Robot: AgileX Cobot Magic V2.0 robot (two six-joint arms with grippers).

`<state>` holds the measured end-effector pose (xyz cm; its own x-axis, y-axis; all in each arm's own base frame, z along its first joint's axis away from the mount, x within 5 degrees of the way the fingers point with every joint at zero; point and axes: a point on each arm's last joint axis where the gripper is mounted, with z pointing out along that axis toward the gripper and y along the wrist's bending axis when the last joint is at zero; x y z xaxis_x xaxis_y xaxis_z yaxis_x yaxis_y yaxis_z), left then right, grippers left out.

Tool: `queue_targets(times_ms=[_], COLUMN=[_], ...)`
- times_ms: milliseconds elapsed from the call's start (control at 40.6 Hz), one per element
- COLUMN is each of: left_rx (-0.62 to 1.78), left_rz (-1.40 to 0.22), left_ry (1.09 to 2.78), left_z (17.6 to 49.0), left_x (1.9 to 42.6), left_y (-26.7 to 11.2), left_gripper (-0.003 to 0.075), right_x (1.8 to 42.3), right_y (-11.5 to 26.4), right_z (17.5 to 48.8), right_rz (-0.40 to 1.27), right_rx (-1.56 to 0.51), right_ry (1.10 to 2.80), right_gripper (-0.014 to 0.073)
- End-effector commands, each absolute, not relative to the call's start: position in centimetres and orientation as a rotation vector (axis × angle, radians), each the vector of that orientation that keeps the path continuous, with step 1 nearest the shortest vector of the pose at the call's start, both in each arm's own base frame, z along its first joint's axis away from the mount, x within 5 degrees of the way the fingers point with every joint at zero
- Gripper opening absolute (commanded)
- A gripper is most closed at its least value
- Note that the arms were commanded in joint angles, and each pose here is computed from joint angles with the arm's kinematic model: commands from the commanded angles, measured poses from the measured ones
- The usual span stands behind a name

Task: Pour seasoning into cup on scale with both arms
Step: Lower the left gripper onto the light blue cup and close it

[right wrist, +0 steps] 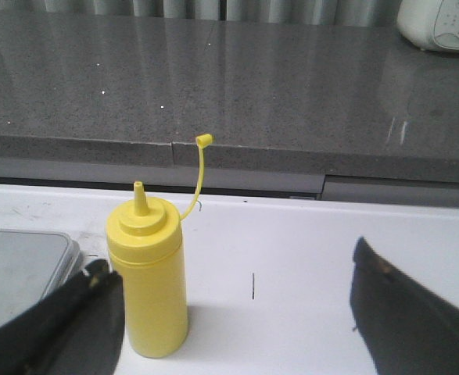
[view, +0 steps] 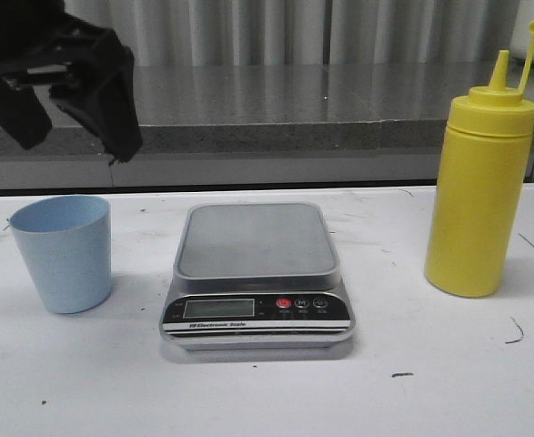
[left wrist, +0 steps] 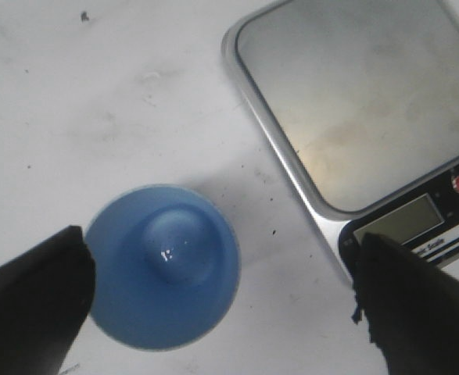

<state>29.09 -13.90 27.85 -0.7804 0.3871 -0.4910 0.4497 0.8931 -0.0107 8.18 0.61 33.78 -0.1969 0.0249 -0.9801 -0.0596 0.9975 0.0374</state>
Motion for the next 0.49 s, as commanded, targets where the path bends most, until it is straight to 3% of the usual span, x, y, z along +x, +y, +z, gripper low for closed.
queue_targets(times_ms=[0, 345, 468], left_rx=[0.610, 0.636, 0.641], left_rz=[-0.176, -0.144, -0.138], left_ry=[2.546, 2.663, 2.686], left_z=[29.0, 23.8, 23.0], left_x=[29.9, 32.5, 32.7], left_y=[-14.5, -15.7, -15.8], left_gripper=[0.0571, 0.0551, 0.0482], right_x=[8.3, 8.3, 8.3], right_y=[0.5, 0.5, 0.5], right_z=[35.5, 35.5, 35.5], right_rz=[0.064, 0.064, 0.064], right_rx=[-0.021, -0.021, -0.021], right_ry=[1.664, 1.664, 1.664], right_gripper=[0.0606, 0.0606, 0.0606])
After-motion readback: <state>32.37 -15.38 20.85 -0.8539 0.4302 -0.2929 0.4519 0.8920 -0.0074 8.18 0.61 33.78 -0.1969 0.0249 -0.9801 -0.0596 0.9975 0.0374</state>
